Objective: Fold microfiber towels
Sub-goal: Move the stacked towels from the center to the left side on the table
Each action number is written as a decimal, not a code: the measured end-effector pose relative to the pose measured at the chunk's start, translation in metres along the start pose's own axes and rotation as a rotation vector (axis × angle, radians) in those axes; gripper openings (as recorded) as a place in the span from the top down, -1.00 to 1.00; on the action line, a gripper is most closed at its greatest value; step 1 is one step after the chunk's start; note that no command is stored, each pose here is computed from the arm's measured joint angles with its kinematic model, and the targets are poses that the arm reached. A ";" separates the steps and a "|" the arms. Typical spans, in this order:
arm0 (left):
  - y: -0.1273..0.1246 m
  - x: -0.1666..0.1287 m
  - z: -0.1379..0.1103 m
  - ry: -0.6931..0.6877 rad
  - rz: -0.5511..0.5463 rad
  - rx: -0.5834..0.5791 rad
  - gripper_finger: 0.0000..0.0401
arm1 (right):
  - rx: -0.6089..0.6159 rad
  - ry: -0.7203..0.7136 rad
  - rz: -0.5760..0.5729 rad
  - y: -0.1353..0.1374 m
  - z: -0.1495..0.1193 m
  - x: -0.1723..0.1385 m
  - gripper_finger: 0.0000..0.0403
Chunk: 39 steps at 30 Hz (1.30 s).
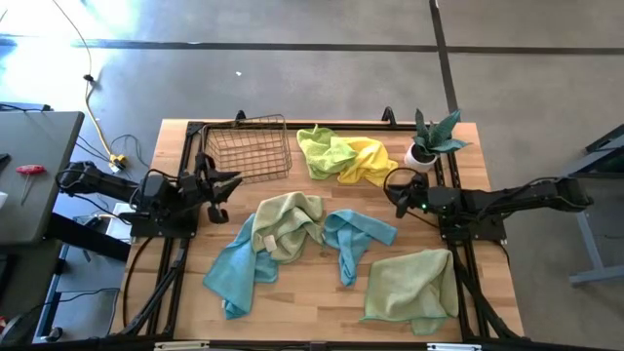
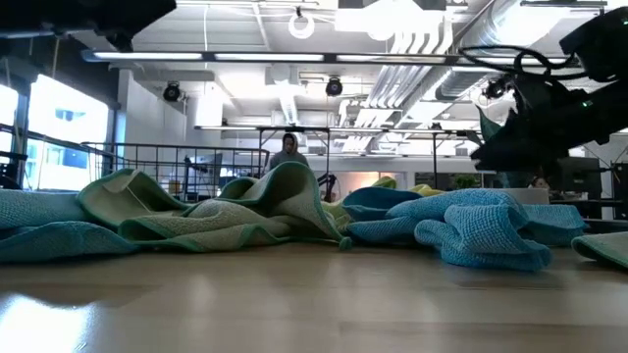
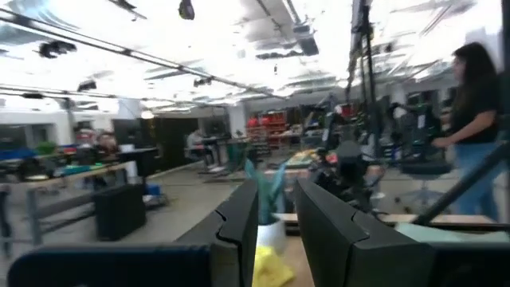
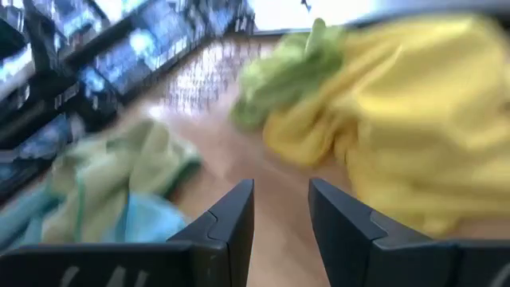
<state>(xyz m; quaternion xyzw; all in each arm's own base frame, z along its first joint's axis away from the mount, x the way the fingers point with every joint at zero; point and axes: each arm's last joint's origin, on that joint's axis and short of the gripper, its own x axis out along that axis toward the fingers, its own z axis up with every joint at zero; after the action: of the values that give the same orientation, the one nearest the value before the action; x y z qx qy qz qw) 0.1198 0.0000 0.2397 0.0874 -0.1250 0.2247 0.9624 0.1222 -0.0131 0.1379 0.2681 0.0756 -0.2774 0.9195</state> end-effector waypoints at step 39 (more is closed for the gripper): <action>-0.104 0.088 -0.147 0.992 0.051 -0.207 0.62 | -0.266 -0.052 0.138 0.048 0.056 0.030 0.43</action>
<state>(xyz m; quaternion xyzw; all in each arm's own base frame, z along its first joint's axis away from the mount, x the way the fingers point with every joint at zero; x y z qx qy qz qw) 0.2730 -0.0225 0.1123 -0.1286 0.3234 0.2490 0.9038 0.1727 -0.0233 0.1977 0.1411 0.0691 -0.2081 0.9654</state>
